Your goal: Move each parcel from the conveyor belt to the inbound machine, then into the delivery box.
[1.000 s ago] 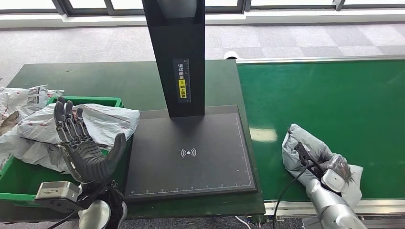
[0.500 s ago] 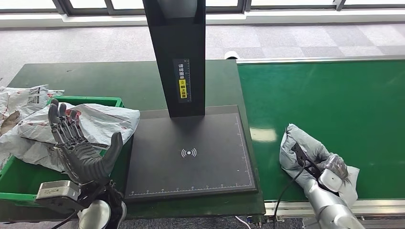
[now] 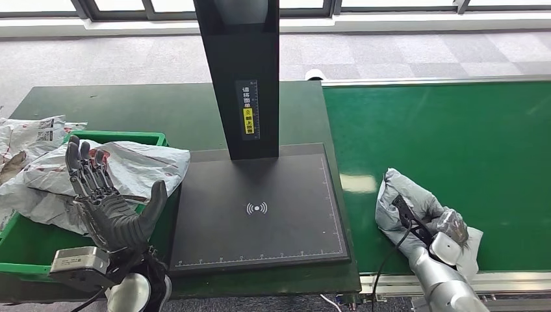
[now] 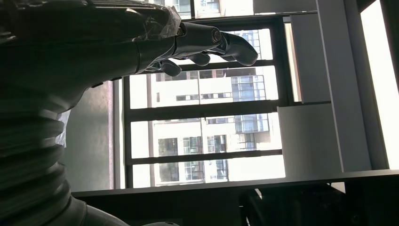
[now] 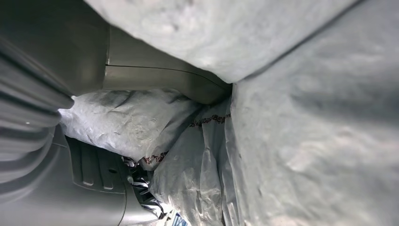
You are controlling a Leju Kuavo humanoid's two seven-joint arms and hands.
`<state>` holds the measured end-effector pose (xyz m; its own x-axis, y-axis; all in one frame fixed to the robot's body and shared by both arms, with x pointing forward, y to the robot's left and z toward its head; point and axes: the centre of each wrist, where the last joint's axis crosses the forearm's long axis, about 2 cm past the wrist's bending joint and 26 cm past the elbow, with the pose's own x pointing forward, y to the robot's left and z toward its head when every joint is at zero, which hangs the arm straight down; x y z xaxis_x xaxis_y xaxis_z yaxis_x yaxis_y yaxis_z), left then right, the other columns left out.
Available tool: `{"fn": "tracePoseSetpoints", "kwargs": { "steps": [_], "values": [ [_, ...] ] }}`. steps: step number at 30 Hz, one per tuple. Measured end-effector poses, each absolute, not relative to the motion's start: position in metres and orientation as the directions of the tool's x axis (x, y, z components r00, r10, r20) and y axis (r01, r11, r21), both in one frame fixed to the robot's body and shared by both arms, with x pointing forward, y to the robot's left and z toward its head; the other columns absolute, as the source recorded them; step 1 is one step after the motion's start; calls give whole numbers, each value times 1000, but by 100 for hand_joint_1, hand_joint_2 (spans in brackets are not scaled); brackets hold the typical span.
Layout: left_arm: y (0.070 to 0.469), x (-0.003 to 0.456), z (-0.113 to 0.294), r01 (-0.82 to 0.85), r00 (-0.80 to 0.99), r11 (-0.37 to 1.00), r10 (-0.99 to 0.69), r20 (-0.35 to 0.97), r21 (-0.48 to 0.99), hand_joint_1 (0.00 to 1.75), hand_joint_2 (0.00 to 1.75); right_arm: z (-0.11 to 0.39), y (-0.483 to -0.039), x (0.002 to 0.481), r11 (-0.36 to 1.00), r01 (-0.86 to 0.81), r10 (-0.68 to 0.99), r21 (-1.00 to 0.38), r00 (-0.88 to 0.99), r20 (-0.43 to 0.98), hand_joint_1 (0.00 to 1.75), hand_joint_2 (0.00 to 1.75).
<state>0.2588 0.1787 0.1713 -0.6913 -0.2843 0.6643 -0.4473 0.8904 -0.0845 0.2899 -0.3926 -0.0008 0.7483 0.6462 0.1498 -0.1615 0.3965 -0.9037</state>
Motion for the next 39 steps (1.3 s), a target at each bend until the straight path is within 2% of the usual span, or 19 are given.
{"fn": "tracePoseSetpoints", "kwargs": {
  "steps": [7, 15, 26, 39],
  "values": [
    [180, 252, 170, -455, -688, 888, -300, 660, -71, 0, 175, 0, -362, 287, 247, -41, 784, -968, 596, 175, 175, 175],
    [181, 248, 170, -459, -688, 886, -306, 658, -69, 0, 175, 5, -336, 283, 243, -10, 802, -970, 565, 195, 175, 175],
    [182, 243, 170, -465, -689, 883, -314, 653, -66, 0, 175, 31, -295, 244, 197, -10, 843, -980, 512, 164, 175, 175],
    [184, 238, 173, -472, -694, 879, -328, 641, -61, 0, 175, 54, -284, 236, 167, 119, 859, -979, 470, 204, 175, 175]
  ]
}}
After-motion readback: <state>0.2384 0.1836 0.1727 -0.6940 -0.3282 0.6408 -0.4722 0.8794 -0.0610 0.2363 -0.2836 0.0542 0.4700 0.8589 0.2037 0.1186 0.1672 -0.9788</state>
